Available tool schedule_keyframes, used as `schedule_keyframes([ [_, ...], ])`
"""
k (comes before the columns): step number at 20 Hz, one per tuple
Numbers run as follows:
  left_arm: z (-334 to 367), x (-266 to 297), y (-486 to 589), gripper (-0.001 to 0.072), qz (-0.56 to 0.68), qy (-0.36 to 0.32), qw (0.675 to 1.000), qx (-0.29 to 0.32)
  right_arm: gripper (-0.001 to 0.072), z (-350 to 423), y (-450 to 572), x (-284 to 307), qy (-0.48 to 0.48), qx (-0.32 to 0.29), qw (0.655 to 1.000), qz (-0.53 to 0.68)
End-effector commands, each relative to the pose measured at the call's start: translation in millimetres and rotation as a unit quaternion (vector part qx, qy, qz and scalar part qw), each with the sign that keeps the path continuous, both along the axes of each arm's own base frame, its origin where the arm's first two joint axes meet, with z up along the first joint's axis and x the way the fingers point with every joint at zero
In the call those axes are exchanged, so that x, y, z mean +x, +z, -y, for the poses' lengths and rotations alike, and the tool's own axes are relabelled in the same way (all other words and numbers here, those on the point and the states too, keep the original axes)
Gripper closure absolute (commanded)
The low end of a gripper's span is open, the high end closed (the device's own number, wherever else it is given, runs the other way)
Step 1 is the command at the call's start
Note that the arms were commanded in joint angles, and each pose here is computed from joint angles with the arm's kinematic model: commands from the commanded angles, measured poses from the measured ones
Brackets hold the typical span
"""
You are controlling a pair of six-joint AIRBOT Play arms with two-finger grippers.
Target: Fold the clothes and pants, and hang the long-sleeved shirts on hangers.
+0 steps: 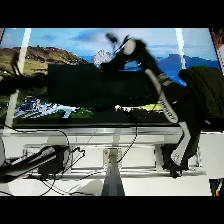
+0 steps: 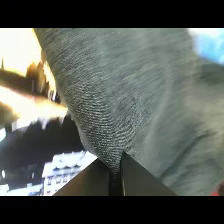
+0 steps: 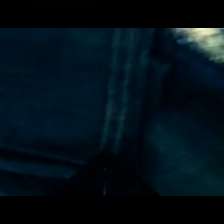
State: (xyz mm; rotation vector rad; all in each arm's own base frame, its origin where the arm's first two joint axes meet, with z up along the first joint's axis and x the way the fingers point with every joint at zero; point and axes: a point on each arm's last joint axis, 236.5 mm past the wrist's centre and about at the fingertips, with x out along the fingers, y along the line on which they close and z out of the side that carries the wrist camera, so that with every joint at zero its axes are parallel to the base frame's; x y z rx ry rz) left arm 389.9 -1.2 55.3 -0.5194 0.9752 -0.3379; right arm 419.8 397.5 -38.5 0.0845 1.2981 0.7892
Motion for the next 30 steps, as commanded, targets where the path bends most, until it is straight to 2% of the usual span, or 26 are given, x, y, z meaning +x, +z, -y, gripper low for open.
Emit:
schedule_keyframes([
  [1, -2, 7, 92, 0.0689, 0.081, 0.003, 0.996, 0.031, 0.0693, -107, -24, -72, 0.038, 0.068, 0.997, -0.026],
  [5, -2, 3, 134, 0.0689, 0.136, 0.008, 0.989, 0.056, 0.0694, -170, -16, -127, 0.075, 0.103, 0.992, 0.001],
  [8, 7, 3, 132, 0.0689, 0.134, -0.004, 0.990, 0.053, 0.0693, -142, -6, -101, 0.096, 0.058, 0.993, 0.041],
  [11, 38, 7, 122, 0.0689, 0.127, -0.045, 0.990, 0.045, 0.0693, -49, 6, -41, 0.081, -0.036, 0.995, 0.054],
  [13, 76, 10, 112, 0.0689, 0.117, -0.090, 0.989, 0.027, 0.0693, 22, 26, -3, 0.039, -0.071, 0.996, 0.047],
  [18, 238, -6, 92, 0.0689, 0.088, -0.226, 0.966, -0.087, 0.0693, 186, 91, 73, -0.111, -0.075, 0.989, 0.056],
  [20, 307, -17, 84, 0.0689, 0.087, -0.250, 0.956, -0.124, 0.0693, 243, 108, 83, -0.159, -0.079, 0.983, 0.056],
  [22, 362, -26, 68, 0.0665, 0.093, -0.257, 0.953, -0.132, 0.0693, 294, 116, 85, -0.192, -0.087, 0.976, 0.049],
  [23, 380, -30, 58, 0.0468, 0.097, -0.258, 0.953, -0.127, 0.0693, 315, 115, 83, -0.204, -0.092, 0.974, 0.037],
  [24, 395, -33, 51, 0.0097, 0.100, -0.258, 0.953, -0.124, 0.0693, 335, 112, 77, -0.206, -0.099, 0.973, 0.024],
  [25, 402, -32, 46, 0.0014, 0.105, -0.254, 0.954, -0.120, 0.0693, 353, 108, 70, -0.194, -0.109, 0.975, 0.015],
  [28, 392, -19, 48, 0.0011, 0.155, -0.271, 0.946, -0.088, 0.0694, 398, 96, 61, -0.220, -0.110, 0.969, -0.013],
  [30, 372, -1, 47, 0.0014, 0.155, -0.252, 0.952, -0.082, 0.0694, 403, 82, 46, -0.199, -0.074, 0.976, -0.041],
])
